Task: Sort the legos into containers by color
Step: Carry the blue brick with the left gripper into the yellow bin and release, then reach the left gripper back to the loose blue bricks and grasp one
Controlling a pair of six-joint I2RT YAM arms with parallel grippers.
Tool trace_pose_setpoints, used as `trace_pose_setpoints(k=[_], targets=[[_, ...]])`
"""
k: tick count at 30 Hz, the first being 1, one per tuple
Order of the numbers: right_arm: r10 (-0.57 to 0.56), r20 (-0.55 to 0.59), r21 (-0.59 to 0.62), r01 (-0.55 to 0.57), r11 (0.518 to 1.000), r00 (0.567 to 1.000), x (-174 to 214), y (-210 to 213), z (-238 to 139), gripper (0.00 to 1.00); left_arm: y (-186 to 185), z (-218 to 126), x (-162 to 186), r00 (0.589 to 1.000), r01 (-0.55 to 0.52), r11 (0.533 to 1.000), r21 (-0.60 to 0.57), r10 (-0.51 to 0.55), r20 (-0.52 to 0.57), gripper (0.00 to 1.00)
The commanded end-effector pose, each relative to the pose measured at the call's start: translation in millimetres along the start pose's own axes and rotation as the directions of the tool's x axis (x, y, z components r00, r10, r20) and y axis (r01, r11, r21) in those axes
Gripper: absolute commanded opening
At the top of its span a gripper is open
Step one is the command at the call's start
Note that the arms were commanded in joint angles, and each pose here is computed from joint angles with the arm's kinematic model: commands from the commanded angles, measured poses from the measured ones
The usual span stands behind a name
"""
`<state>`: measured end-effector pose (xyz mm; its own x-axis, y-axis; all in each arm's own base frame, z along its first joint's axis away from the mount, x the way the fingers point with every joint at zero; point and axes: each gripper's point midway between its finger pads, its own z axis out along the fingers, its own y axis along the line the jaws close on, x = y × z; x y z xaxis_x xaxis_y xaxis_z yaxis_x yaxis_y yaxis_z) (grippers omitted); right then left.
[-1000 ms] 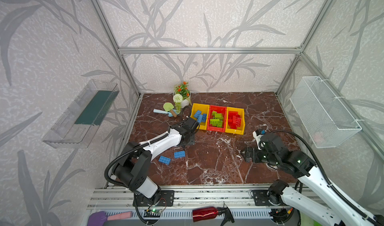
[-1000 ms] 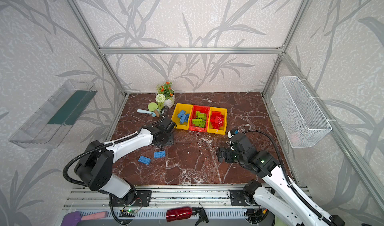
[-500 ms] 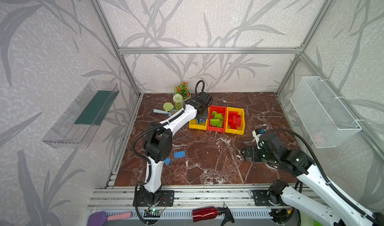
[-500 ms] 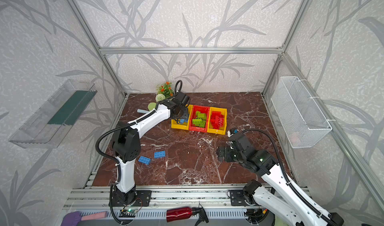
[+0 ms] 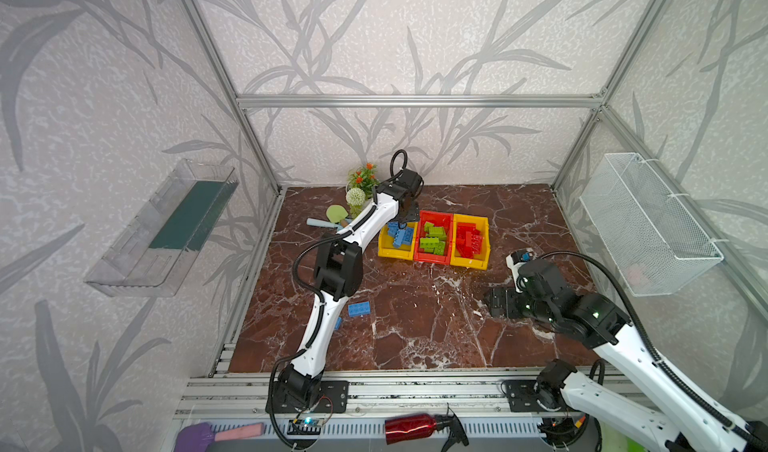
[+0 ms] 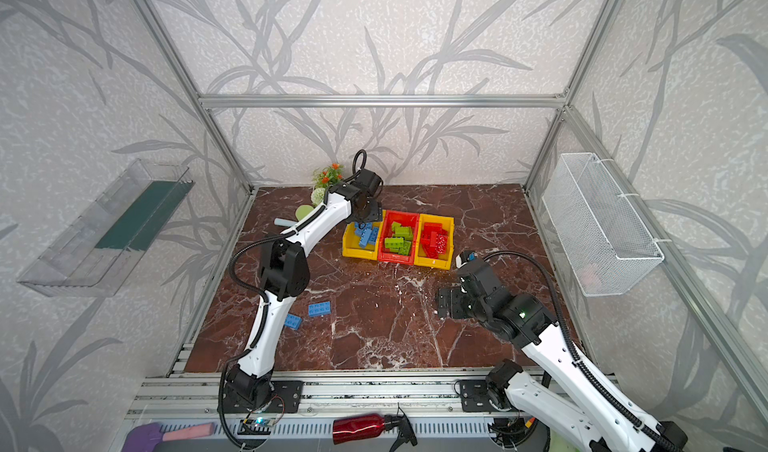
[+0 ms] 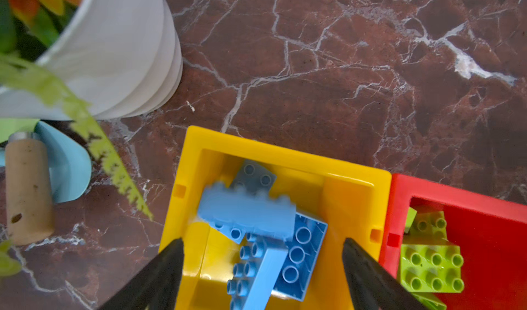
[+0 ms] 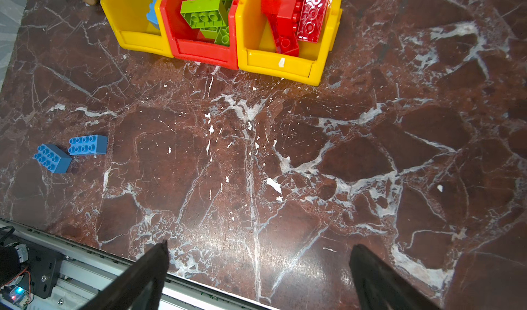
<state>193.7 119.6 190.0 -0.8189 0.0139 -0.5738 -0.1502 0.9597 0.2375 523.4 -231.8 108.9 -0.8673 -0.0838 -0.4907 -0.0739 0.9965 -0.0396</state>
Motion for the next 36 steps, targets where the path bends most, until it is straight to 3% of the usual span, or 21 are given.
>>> trace_pose_setpoints(k=[1, 8, 11, 15, 21, 24, 36], targets=[[-0.022, 0.023, 0.021, 0.021, 1.0, 1.0, -6.1, -3.4, -8.4, 0.99, -5.0, -23.3, 2.1, 1.0, -0.015, 1.0, 0.022, 0.015, -0.012, 0.91], [-0.013, 0.02, -0.03, 0.014, 0.999, 1.0, 2.1, 0.5, -11.7, 0.99, 9.7, -86.8, 21.6, 0.998, 0.006, 1.0, 0.03, -0.008, 0.06, 0.92], [-0.025, 0.008, -0.057, 0.025, 0.998, 1.0, 6.6, 4.0, -12.5, 0.99, 30.2, -118.5, 46.0, 0.996, 0.022, 1.0, 0.02, -0.023, 0.087, 0.92], [-0.04, -0.017, -0.085, 0.039, 0.996, 0.999, 14.1, 7.6, -10.6, 0.99, 71.9, -142.4, 104.8, 0.997, 0.035, 0.999, -0.037, -0.032, 0.066, 0.92], [-0.051, -0.031, -0.132, 0.047, 0.99, 0.998, 22.7, 13.6, -5.9, 0.99, 132.8, -140.1, 209.0, 0.998, 0.064, 0.995, -0.076, -0.066, -0.023, 0.94], [-0.058, -0.041, -0.138, 0.051, 0.989, 0.998, 24.7, 15.0, -2.3, 0.99, 148.5, -139.8, 241.9, 0.995, 0.095, 0.994, -0.045, -0.097, -0.038, 0.94], [-0.025, -0.054, -0.167, 0.015, 0.986, 0.998, 32.4, 17.9, 1.0, 0.99, 157.6, -133.0, 272.7, 0.99, 0.137, 0.99, 0.03, -0.136, -0.034, 0.95]])
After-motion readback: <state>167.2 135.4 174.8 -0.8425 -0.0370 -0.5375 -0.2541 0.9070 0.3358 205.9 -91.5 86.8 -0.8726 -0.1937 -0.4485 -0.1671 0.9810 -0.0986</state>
